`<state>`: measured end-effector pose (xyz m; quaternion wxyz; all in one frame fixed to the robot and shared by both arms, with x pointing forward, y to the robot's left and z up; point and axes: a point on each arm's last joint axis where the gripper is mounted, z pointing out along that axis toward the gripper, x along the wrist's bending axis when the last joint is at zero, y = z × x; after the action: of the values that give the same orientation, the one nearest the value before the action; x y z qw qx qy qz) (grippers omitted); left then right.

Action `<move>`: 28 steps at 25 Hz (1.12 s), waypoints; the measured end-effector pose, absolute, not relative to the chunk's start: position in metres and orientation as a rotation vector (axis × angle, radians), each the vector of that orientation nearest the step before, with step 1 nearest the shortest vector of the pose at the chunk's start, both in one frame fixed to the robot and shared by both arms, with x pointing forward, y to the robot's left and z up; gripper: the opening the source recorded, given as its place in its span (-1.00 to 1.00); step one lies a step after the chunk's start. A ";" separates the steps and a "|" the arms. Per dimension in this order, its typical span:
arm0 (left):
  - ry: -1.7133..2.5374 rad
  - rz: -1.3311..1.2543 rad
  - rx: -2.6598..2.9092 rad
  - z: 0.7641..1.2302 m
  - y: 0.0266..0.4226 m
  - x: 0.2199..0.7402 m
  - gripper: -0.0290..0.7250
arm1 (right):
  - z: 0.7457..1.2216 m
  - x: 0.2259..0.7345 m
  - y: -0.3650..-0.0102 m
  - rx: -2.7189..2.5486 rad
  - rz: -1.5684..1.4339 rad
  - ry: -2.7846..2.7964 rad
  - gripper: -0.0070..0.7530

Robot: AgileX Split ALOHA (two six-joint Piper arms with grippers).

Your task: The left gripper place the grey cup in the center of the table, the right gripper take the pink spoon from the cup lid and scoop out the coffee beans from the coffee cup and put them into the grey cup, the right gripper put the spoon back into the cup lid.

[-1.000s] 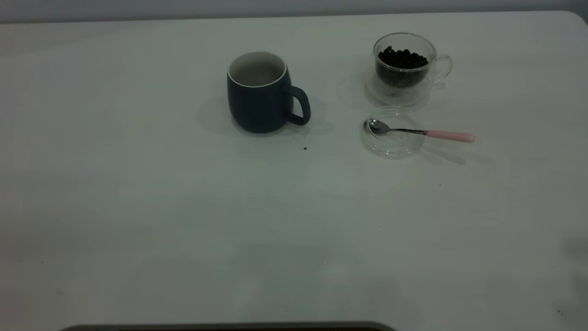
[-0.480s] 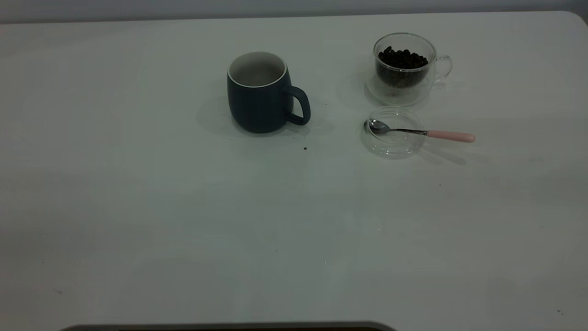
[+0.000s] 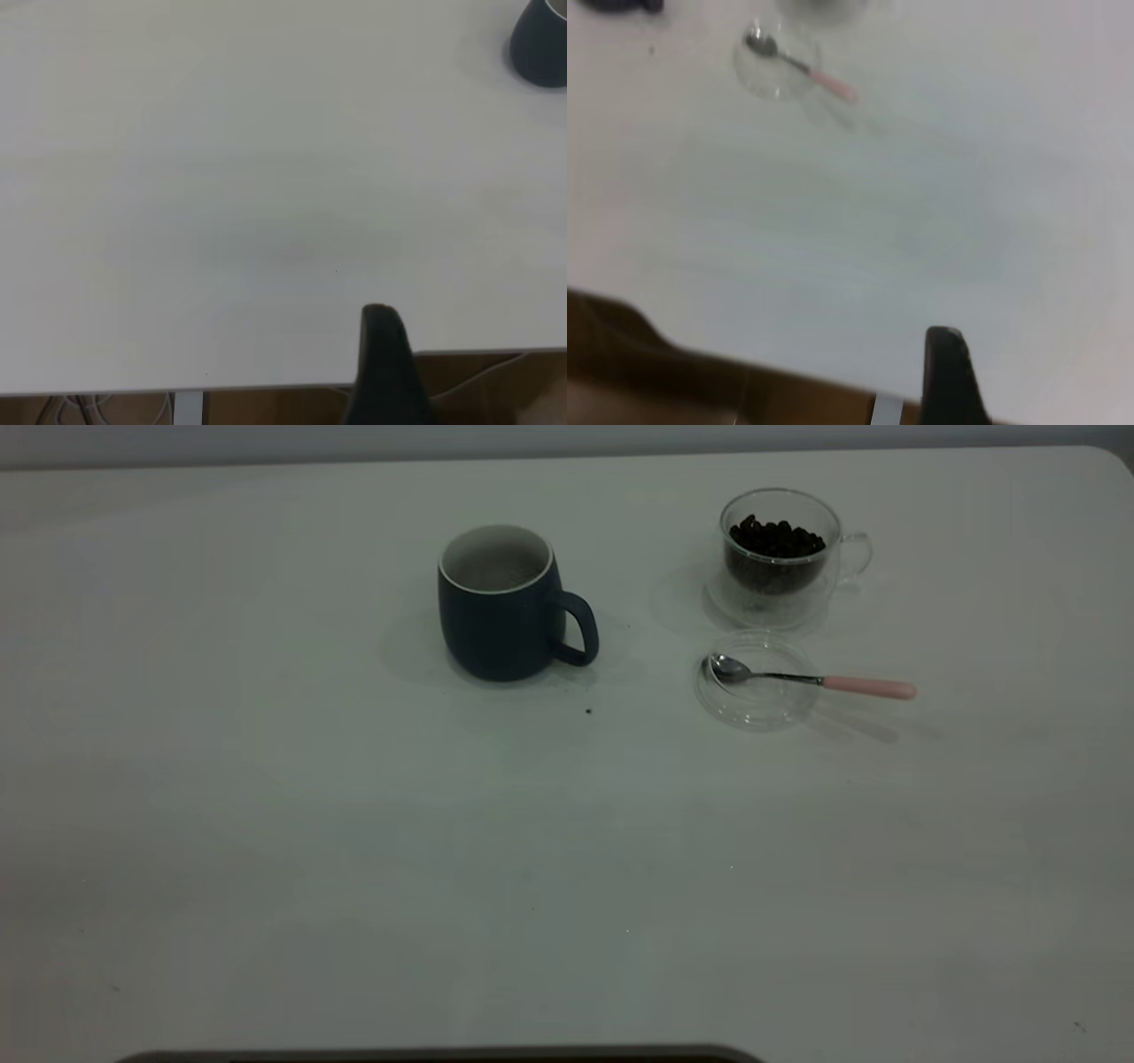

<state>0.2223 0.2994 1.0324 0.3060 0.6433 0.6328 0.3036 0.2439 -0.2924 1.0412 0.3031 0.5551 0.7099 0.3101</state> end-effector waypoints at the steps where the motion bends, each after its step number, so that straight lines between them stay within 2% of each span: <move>1: 1.675 0.804 1.702 1.032 0.299 0.222 0.58 | 1.040 0.243 -0.293 1.471 0.832 1.865 0.44; 28: 1.673 0.805 1.705 1.032 0.299 0.222 0.58 | 1.039 0.238 -0.296 1.458 0.844 1.784 0.44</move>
<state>0.2223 0.2994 1.0324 0.3056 0.6439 0.6321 0.3039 0.2376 -0.2964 1.0393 0.3373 0.5593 0.6845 0.3239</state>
